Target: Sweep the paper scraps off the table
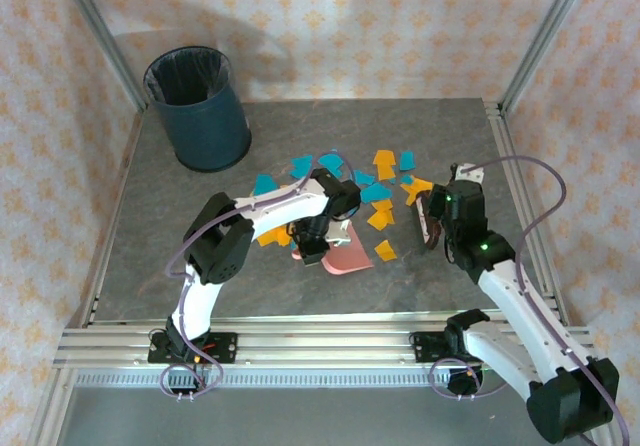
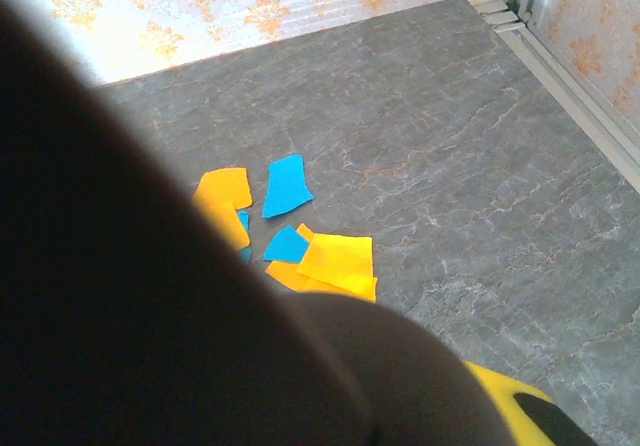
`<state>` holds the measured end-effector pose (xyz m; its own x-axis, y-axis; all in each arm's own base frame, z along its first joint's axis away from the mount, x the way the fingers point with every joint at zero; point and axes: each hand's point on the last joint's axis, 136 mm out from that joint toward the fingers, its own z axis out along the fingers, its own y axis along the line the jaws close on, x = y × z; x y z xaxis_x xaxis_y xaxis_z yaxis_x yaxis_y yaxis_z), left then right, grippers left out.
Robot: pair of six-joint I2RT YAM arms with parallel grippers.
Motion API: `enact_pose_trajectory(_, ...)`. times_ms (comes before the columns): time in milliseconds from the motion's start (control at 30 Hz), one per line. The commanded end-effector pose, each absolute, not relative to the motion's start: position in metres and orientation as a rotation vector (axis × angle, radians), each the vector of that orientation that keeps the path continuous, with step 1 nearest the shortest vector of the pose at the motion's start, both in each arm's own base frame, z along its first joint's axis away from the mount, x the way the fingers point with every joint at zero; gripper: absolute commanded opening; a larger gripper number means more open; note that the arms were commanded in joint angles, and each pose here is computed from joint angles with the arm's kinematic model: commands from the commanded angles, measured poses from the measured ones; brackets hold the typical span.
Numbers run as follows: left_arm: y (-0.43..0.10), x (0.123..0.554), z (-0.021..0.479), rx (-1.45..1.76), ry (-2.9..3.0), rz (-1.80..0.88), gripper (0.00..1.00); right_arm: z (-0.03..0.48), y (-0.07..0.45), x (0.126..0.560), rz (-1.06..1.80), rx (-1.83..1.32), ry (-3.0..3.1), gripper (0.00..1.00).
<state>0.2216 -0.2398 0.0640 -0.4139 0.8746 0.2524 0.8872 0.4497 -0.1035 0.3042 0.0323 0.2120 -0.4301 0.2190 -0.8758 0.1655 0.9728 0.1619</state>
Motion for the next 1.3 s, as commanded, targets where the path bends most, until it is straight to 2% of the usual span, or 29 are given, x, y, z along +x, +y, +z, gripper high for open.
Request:
enact_pose_trajectory(0, -0.231, 0.199, 0.075, -1.557, -2.333, -0.082, 0.0, 0.211, 0.034, 0.294, 0.105, 0.286, 2.01, 0.0)
enact_pose_trajectory(300, -0.238, 0.197, 0.066, -1.549, -2.324, -0.151, 0.0, 0.196, 0.047, 0.282, 0.21, 0.256, 2.054, 0.0)
enact_pose_trajectory(800, -0.266, 0.21, 0.056, -1.511, -2.376, -0.116, 0.0, 0.189, 0.085, 0.281, 0.433, 0.184, 2.083, 0.0)
enact_pose_trajectory(1267, -0.264, 0.221, 0.052, -1.462, -2.442, -0.143, 0.0, 0.22, 0.104, 0.283, 0.564, 0.111, 2.019, 0.0)
